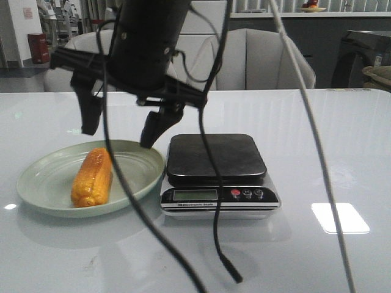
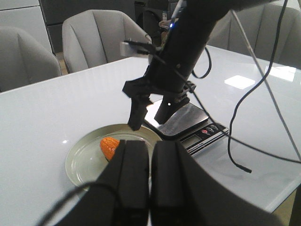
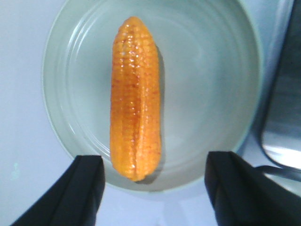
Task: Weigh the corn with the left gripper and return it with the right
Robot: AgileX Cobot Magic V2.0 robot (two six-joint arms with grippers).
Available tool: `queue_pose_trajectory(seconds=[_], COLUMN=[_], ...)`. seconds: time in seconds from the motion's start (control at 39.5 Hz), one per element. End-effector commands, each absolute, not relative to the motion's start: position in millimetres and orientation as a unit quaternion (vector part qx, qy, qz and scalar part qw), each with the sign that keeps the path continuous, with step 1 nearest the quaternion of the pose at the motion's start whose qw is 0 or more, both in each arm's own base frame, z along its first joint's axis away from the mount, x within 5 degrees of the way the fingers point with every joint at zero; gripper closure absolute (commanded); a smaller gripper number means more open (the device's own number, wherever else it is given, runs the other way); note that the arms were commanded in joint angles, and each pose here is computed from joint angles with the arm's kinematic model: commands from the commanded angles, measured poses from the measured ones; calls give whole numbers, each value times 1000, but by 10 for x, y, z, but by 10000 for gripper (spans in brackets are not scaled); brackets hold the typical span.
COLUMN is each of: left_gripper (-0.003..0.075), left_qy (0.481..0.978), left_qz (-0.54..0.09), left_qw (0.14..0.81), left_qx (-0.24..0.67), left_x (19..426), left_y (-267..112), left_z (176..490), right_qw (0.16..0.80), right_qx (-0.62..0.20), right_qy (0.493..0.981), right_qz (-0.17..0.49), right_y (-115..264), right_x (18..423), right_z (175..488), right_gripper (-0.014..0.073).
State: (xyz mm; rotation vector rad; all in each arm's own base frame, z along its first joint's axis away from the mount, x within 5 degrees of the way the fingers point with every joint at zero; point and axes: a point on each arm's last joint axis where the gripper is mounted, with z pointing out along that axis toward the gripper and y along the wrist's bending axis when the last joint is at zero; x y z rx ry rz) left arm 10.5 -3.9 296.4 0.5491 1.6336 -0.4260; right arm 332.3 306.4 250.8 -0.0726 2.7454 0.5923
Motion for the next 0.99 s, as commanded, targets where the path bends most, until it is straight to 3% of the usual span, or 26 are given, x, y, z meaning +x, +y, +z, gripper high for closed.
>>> queue_pose_trajectory(seconds=[0.0, 0.25, 0.56, 0.96], left_gripper=[596, 596, 596, 596], left_qy=[682, 682, 682, 682], left_qz=[-201, -201, -201, -201], left_qw=[664, 664, 664, 664], left_qx=[232, 232, 232, 232], left_x=[90, 90, 90, 90], left_y=[-32, -32, -32, -32], left_z=[3109, 3109, 3109, 3109], right_qw=[215, 216, 232, 388], right_qx=[-66, -126, -137, -131], right_qy=[949, 955, 955, 902], right_qz=[219, 159, 122, 137], right_y=[2768, 2035, 1309, 909], right_x=[3283, 3301, 3053, 2245], right_z=[3136, 3495, 3552, 3722], right_gripper=[43, 43, 45, 45])
